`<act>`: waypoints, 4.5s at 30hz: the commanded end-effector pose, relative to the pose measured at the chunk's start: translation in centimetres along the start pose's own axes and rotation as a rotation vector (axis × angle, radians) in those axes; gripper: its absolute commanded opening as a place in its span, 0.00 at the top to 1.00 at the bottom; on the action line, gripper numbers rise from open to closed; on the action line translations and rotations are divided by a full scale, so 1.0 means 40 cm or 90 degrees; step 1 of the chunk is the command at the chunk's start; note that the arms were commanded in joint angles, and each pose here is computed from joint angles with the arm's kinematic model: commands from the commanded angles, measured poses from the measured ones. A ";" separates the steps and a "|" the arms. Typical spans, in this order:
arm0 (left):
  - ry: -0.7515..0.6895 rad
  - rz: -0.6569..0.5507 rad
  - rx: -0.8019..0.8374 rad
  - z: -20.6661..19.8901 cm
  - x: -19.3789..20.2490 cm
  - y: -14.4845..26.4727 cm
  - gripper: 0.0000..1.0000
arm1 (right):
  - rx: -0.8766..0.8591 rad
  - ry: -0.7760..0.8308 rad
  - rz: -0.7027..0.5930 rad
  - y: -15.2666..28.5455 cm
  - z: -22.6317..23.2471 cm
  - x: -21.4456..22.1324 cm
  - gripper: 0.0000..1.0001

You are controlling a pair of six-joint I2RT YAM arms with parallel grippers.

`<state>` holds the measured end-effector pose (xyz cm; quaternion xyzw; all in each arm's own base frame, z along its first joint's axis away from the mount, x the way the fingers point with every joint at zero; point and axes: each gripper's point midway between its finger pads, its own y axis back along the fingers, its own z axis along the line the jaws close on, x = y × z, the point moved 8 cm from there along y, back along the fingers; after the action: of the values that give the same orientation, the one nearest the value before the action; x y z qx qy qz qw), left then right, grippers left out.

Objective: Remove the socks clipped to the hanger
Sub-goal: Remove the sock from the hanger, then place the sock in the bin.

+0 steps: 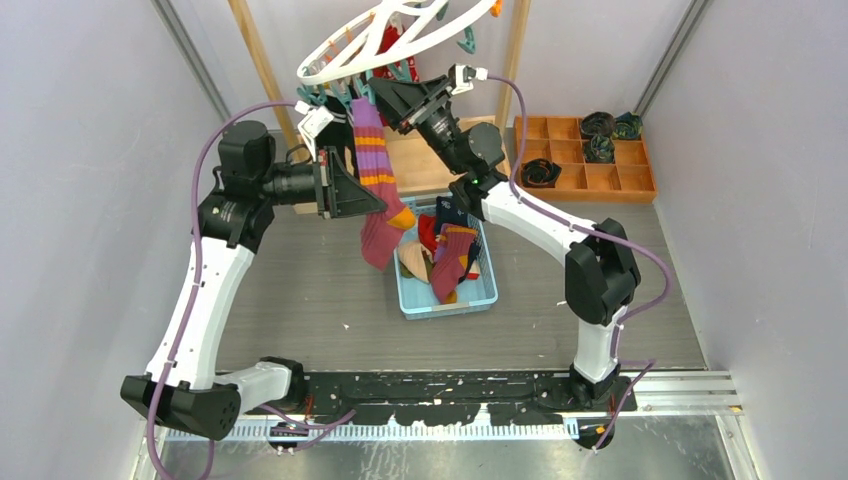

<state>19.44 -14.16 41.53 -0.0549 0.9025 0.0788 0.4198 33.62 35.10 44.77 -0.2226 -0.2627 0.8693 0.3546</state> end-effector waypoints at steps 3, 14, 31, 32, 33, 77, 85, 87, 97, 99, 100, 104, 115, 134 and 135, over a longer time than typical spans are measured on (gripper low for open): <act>-0.047 0.010 0.011 -0.052 0.002 0.018 1.00 | -0.067 -0.033 -0.014 -0.024 0.064 -0.012 0.53; -0.055 0.010 0.023 -0.076 -0.005 0.024 1.00 | -0.086 -0.094 -0.003 -0.036 0.040 -0.005 0.43; -0.048 0.009 0.027 -0.081 -0.007 0.025 1.00 | -0.089 -0.160 -0.004 -0.011 0.013 0.029 0.29; -0.048 0.009 0.028 -0.082 -0.007 0.025 1.00 | -0.094 -0.161 -0.012 -0.009 0.015 0.026 0.29; -0.050 0.009 0.029 -0.084 -0.006 0.026 1.00 | -0.097 -0.162 -0.018 -0.008 0.014 0.025 0.29; -0.071 0.034 0.001 -0.092 0.052 0.049 1.00 | -0.042 -0.089 -0.009 0.044 0.004 0.004 0.29; -0.075 0.032 -0.026 -0.080 0.056 0.049 1.00 | -0.007 0.028 0.073 0.220 0.034 0.042 0.10; -0.076 0.030 -0.034 -0.079 0.055 0.050 1.00 | -0.008 0.067 0.089 0.266 0.046 0.052 0.10; -0.049 0.017 -0.094 -0.043 0.053 0.044 1.00 | 0.006 0.419 0.207 0.413 0.134 0.164 0.08; -0.039 0.017 -0.097 -0.039 0.052 0.042 1.00 | 0.010 0.474 0.232 0.407 0.139 0.185 0.07; -0.035 0.016 -0.098 -0.038 0.052 0.041 1.00 | 0.009 0.501 0.243 0.399 0.139 0.192 0.07; -0.029 0.014 -0.095 -0.045 0.050 0.042 1.00 | 0.019 0.545 0.268 0.369 0.132 0.208 0.11; -0.046 0.014 -0.137 -0.052 0.044 0.054 0.43 | 0.067 0.514 0.313 0.394 0.140 0.218 0.99; 0.039 -0.081 -0.364 0.063 0.014 0.198 0.00 | 0.462 0.408 0.360 0.588 -0.176 0.104 0.99; 0.048 -0.088 -0.363 0.067 0.013 0.205 0.00 | 0.490 0.417 0.371 0.587 -0.211 0.098 0.99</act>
<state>19.74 -6.56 39.96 -0.2206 0.8407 0.3274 0.3706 21.17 25.51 25.04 -0.4157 0.2224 0.8545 0.2183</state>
